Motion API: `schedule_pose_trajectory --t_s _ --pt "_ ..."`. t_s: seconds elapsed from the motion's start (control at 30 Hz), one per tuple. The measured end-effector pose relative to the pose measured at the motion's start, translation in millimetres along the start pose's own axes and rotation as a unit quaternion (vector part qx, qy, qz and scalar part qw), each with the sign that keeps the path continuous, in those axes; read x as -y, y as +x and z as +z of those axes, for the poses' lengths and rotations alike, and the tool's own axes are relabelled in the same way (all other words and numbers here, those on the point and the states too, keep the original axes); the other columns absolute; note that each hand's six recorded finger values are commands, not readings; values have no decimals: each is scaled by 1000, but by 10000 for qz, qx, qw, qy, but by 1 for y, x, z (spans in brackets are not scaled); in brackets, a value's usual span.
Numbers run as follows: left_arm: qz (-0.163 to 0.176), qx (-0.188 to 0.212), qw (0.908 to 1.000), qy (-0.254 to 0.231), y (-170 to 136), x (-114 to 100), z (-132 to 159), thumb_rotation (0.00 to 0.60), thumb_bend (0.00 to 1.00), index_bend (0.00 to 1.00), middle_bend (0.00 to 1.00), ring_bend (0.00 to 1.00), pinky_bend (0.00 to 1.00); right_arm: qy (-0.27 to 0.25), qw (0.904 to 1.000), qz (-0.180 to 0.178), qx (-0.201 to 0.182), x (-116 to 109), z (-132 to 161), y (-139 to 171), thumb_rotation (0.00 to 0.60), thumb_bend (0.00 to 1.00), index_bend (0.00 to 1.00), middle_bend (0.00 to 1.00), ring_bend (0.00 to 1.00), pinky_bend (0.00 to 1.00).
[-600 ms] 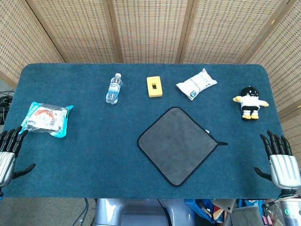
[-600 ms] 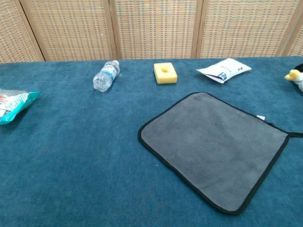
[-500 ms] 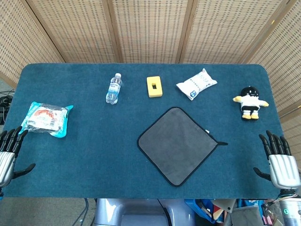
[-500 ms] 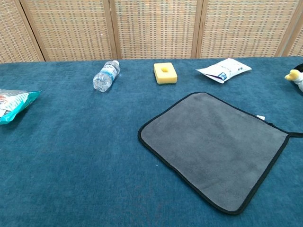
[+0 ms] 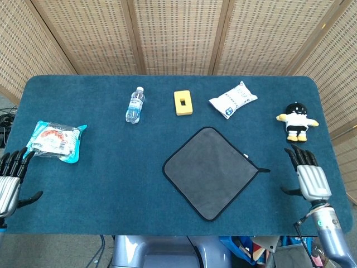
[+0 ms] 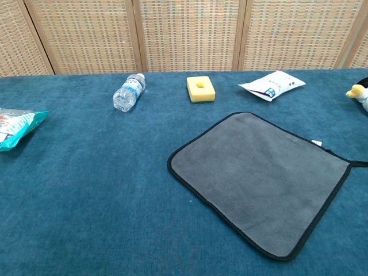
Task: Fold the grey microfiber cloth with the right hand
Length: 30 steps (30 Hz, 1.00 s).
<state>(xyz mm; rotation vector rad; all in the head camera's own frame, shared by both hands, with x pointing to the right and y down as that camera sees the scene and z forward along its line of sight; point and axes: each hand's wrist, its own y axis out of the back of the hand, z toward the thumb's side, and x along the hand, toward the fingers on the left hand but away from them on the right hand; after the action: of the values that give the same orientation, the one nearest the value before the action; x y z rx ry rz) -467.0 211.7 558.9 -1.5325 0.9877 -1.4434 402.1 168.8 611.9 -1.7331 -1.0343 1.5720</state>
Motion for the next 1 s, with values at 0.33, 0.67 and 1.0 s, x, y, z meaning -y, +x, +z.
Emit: schedule_pose_trajectory --t_s 0.33,0.67,1.0 --pt "63 -202 9997 85 8 0 -4 600 174 0 0 0 0 -549 9919 680 917 16 24 -82 600 161 293 0 0 0" --pt "-101 -239 9996 97 14 6 -5 600 174 0 0 0 0 -601 9784 1162 1601 45 54 -131 600 213 331 0 0 0" --pt "-135 -255 9995 116 17 8 -5 600 174 0 0 0 0 -610 9739 1311 1749 61 82 -150 600 348 350 0 0 0"
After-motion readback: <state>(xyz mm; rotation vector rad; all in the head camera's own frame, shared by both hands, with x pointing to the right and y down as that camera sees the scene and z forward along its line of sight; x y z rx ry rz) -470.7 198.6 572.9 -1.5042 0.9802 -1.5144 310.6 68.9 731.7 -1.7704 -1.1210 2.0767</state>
